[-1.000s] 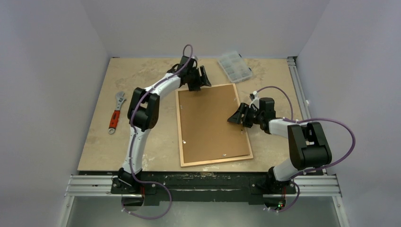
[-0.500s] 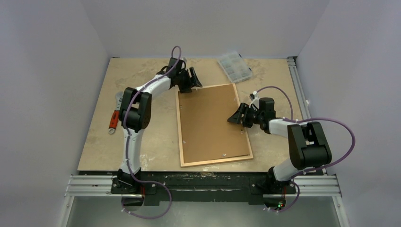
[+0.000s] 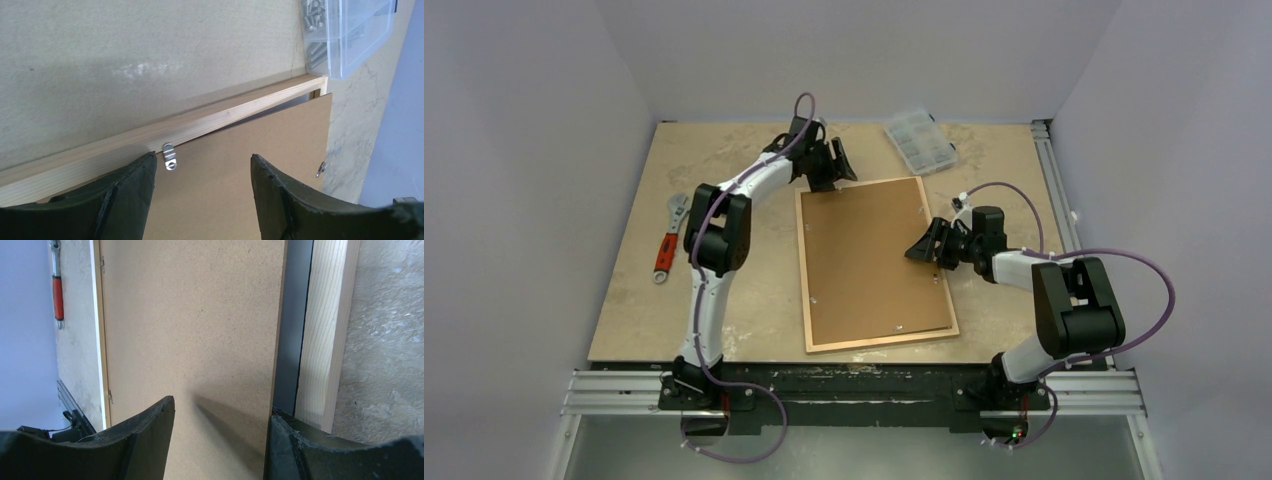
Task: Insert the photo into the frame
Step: Place the photo frame item in the photo frame.
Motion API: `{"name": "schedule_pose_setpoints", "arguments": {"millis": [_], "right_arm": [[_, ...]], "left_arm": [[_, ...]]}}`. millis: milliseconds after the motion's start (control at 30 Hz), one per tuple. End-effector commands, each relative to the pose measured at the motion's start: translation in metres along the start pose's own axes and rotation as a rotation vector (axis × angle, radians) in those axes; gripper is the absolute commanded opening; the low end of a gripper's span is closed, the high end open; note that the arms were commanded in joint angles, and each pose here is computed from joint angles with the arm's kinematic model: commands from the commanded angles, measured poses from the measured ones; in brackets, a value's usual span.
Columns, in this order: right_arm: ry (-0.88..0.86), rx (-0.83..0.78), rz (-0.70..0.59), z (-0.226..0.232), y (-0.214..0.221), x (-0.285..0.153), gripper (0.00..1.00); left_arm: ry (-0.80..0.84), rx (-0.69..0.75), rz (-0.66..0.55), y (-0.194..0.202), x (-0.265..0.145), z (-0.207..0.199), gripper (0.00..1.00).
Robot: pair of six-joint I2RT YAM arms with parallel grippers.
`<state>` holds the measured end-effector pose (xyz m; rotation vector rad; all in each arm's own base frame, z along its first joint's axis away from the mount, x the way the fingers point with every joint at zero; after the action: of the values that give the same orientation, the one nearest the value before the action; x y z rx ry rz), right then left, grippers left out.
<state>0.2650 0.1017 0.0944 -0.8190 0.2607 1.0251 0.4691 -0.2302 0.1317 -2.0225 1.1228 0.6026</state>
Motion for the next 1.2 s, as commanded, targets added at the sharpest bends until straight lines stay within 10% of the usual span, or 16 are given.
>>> {"name": "schedule_pose_setpoints", "arguments": {"millis": [0, 467, 1167], "right_arm": [[0.013, 0.002, 0.057, -0.003, 0.009, 0.003, 0.59], [0.022, 0.002, 0.065, -0.004, 0.009, 0.004, 0.59], [0.316, 0.020, 0.141, 0.012, -0.017, -0.021, 0.81]], "left_arm": [[0.016, 0.049, 0.001, 0.002, 0.007, -0.024, 0.67], [0.036, 0.097, 0.038, 0.008, -0.005, -0.043, 0.66], [0.104, 0.186, -0.110, 0.061, -0.211, -0.066, 0.72]]}}
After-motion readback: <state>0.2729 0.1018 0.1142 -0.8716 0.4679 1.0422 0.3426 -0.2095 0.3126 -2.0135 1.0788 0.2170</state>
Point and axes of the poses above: each gripper's point midway between its finger pads, its own x axis out along the fingers, its own z axis along the line the jaws close on, y = z × x, the point moved 9 cm from there along -x, back along the fingers, and after that the axes turned 3 degrees about -x, right-handed, at the moved point
